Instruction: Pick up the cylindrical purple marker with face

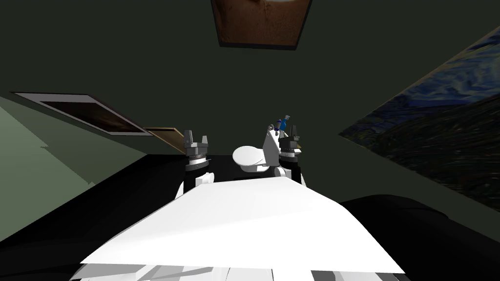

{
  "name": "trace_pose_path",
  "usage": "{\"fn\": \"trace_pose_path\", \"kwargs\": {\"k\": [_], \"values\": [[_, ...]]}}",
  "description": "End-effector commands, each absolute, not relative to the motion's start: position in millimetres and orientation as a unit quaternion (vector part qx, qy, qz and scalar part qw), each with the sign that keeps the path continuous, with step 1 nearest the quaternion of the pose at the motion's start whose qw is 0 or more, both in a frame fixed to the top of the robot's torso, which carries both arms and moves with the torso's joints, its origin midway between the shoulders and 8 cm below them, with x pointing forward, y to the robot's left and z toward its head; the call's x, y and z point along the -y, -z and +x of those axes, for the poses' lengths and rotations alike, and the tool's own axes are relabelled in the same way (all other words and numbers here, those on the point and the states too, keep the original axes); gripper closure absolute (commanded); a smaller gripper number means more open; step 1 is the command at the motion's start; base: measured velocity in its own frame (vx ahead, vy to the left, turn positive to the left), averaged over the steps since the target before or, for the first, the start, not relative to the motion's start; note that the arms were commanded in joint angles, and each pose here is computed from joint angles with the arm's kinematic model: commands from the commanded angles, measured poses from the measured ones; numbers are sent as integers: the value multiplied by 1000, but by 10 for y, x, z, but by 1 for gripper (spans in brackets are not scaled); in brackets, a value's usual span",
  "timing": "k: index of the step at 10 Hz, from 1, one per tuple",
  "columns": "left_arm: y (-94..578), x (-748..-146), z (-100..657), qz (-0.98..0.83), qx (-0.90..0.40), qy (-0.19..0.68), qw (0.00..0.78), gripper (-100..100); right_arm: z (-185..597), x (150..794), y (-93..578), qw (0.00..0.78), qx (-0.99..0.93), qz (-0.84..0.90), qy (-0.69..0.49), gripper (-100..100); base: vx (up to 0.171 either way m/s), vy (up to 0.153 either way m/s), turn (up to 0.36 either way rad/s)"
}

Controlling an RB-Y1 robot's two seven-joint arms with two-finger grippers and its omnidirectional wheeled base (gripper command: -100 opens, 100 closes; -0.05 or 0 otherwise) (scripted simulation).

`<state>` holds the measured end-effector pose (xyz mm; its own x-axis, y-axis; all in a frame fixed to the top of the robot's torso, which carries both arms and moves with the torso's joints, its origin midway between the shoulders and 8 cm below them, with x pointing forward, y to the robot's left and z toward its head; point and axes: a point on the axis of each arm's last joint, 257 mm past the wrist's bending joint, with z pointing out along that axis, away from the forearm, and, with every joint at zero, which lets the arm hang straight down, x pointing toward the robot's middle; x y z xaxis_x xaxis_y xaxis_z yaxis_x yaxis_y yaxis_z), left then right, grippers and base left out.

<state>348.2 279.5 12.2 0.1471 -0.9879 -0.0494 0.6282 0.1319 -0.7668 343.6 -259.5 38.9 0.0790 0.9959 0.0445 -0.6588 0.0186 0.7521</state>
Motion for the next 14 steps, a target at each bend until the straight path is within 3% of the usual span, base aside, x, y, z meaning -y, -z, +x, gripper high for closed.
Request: {"fn": "trace_pose_path", "kwargs": {"k": [1, 14], "values": [[-122, -2795, 3482, -306, -294, 583, 693, 0, 3460, 2566, -333, 665, -286, 309, -617, -100, -18, 5, -3], [-122, -2794, 3482, -306, -294, 583, 693, 0, 3777, 2931, 919, 720, -508, 254, -398, -100, -68, 27, -14]]}}
